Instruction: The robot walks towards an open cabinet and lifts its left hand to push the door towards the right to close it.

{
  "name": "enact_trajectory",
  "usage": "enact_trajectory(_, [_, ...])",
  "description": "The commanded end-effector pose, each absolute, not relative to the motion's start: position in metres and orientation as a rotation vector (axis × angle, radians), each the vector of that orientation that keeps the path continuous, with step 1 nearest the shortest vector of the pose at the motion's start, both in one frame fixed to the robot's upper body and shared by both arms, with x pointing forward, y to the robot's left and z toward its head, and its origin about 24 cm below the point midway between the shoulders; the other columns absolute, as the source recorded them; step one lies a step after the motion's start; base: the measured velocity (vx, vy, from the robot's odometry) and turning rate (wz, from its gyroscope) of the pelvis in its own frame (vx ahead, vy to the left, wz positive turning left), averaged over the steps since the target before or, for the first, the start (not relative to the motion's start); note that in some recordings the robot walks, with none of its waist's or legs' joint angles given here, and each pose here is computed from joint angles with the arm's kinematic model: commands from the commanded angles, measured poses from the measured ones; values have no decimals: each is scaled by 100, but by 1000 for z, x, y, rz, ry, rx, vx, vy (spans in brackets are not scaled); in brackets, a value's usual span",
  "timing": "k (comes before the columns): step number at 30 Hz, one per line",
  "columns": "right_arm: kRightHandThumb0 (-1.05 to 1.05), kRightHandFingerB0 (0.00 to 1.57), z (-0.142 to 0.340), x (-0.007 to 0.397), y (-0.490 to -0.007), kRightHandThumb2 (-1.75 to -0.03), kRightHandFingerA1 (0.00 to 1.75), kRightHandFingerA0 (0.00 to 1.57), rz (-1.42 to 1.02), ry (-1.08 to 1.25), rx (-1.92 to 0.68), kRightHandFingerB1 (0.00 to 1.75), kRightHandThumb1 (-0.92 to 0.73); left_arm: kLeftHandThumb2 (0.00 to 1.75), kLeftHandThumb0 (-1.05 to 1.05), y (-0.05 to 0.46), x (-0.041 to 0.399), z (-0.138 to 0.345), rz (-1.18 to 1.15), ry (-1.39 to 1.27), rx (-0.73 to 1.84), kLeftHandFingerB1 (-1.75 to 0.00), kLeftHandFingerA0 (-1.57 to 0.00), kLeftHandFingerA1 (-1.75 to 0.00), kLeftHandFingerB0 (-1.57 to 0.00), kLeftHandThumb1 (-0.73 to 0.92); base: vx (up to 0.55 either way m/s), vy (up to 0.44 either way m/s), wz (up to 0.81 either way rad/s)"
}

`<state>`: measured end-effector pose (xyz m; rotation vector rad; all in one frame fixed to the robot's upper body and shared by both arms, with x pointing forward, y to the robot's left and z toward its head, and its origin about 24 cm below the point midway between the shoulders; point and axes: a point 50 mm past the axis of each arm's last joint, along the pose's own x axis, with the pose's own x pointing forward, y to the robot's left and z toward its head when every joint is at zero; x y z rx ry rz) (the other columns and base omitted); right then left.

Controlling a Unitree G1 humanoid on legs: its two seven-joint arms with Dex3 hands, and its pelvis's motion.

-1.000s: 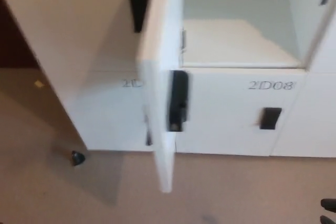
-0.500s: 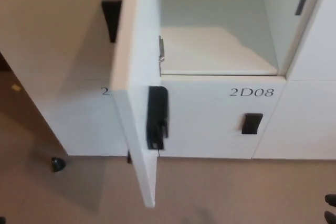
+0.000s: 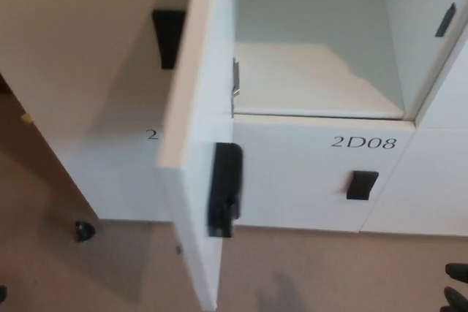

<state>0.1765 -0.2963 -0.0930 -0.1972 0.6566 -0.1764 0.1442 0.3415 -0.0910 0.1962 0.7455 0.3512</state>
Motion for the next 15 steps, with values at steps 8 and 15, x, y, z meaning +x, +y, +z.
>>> enact_trajectory(8, [-48, 61, -88, 178, -304, -59, 53, 84, -200, 644, -227, 46, -57, 59, -27, 346, 152, -85, 350, 733, 231, -40, -61, -46, -46, 65, -15, 38, 0])
enact_trajectory(15, [-47, 61, -86, 180, -305, -57, 51, 82, -202, 640, -227, 46, -56, 59, -28, 345, 156, -84, 337, 726, 248, -39, -62, -46, -46, 64, -6, 76, -1])
